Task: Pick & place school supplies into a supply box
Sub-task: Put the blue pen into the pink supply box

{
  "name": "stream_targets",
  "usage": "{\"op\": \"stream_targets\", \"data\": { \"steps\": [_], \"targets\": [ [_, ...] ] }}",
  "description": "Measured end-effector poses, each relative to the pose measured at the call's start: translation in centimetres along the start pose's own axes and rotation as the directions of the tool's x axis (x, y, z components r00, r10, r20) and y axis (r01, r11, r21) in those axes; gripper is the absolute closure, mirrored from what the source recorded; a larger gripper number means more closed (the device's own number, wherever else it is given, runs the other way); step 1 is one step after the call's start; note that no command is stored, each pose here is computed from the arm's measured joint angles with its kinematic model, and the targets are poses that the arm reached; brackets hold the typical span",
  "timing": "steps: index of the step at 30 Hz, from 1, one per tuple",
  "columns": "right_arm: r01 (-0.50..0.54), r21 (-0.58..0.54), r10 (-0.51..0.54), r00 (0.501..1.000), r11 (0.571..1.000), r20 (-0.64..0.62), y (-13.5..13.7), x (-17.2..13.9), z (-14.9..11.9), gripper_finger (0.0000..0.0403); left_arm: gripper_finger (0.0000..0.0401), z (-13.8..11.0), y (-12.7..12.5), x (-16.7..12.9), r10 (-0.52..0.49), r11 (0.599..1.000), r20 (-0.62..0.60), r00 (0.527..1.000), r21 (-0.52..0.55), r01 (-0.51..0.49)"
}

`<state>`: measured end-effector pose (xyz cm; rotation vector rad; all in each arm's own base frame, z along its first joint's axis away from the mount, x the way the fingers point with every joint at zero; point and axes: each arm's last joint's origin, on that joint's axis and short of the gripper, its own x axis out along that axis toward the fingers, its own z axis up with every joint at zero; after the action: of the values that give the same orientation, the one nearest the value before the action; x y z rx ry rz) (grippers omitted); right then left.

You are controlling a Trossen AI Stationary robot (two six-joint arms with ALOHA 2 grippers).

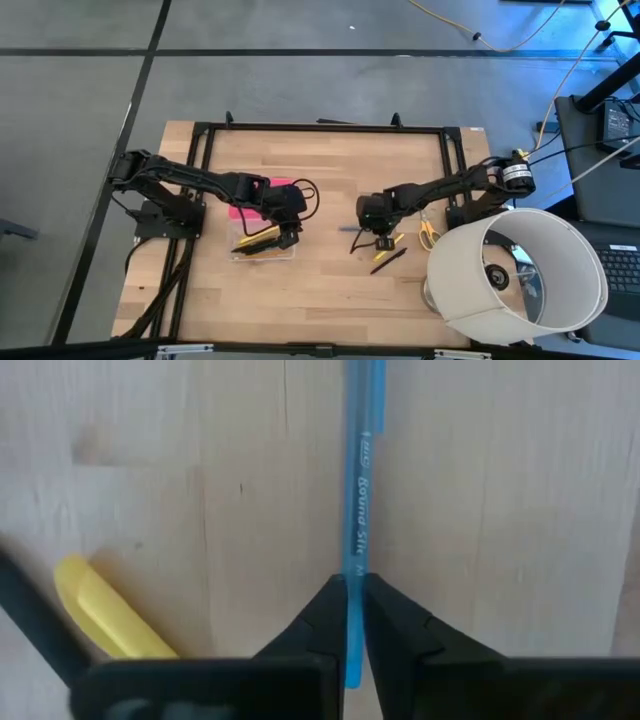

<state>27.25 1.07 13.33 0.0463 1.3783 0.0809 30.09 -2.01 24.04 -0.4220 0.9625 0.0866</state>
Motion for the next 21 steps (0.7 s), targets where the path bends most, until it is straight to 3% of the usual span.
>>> {"op": "stream_targets", "data": {
  "steps": [3, 11, 21],
  "targets": [
    [0.0, -0.022, 0.0, 1.0, 1.0, 0.003, 0.0, 0.06, 0.02, 0.0354, 0.0324, 0.0, 0.0, 0.0, 0.0, 1.0, 0.0, 1.0, 0.006, 0.0],
    [-0.01, -0.021, 0.01, 1.0, 1.0, 0.001, 0.04, 0.07, 0.01, 0.0269, 0.0324, 0.0, 0.0, 0.01, 0.0, 1.0, 0.0, 1.0, 0.007, 0.0],
    [-0.017, -0.023, 0.017, 1.0, 1.0, 0.001, 0.09, 0.04, 0.01, 0.019, 0.0324, 0.0, 0.0, 0.01, -0.002, 1.0, -0.001, 1.0, 0.007, 0.002]
  ]
}}
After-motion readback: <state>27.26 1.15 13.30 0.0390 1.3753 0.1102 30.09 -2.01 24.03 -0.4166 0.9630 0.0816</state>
